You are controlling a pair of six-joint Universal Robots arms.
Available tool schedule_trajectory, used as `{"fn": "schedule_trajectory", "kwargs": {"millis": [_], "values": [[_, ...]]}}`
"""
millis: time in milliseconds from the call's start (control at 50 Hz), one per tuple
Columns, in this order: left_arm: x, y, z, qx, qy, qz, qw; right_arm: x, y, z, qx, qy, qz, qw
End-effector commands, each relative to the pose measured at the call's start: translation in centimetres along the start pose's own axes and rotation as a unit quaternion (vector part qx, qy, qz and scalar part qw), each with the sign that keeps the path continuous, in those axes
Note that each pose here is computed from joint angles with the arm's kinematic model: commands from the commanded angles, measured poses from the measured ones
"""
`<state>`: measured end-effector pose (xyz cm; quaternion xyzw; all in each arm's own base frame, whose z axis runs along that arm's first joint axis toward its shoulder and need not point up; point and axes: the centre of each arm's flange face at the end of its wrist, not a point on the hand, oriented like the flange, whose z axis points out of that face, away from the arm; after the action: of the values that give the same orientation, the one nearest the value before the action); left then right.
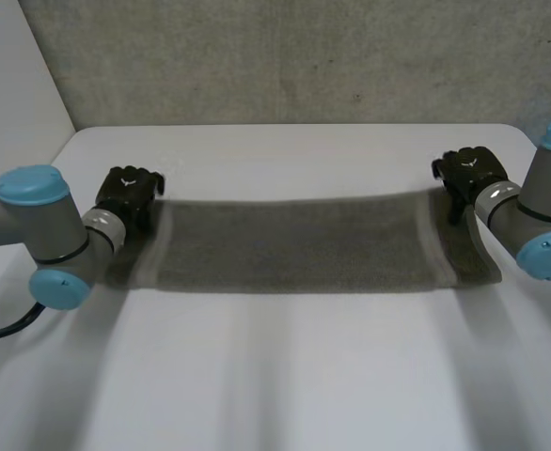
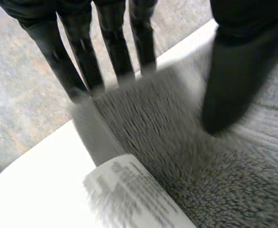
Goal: Fold the towel.
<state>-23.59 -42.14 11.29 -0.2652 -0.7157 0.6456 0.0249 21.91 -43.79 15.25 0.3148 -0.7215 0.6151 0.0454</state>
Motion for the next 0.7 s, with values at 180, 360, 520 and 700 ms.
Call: {"fn": "schedule_trajectory", "kwargs": {"millis": [180,360,520,700], "values": [[-0.2,-3.8,-2.9,-0.023,-0.037,0.002,0.999,-1.0,-2.1,-2.7,-0.019,0.026,-0.004,0.999],[-0.3,-6.9,-9.1,-0.003,-0.047,-0.047,0.998,-0.7,-3.1,-8.5,-0.044,0.020,0.001,0.999],[0.1,-6.7,-11.4,0.056,-0.062,-0.109,0.991,-2.3,0.0,-11.4,-0.099,-0.011,0.020,0.995],[0.4,-6.1,-11.6,0.080,-0.066,-0.113,0.988,-2.6,3.3,-10.5,-0.104,-0.016,0.027,0.994]]}}
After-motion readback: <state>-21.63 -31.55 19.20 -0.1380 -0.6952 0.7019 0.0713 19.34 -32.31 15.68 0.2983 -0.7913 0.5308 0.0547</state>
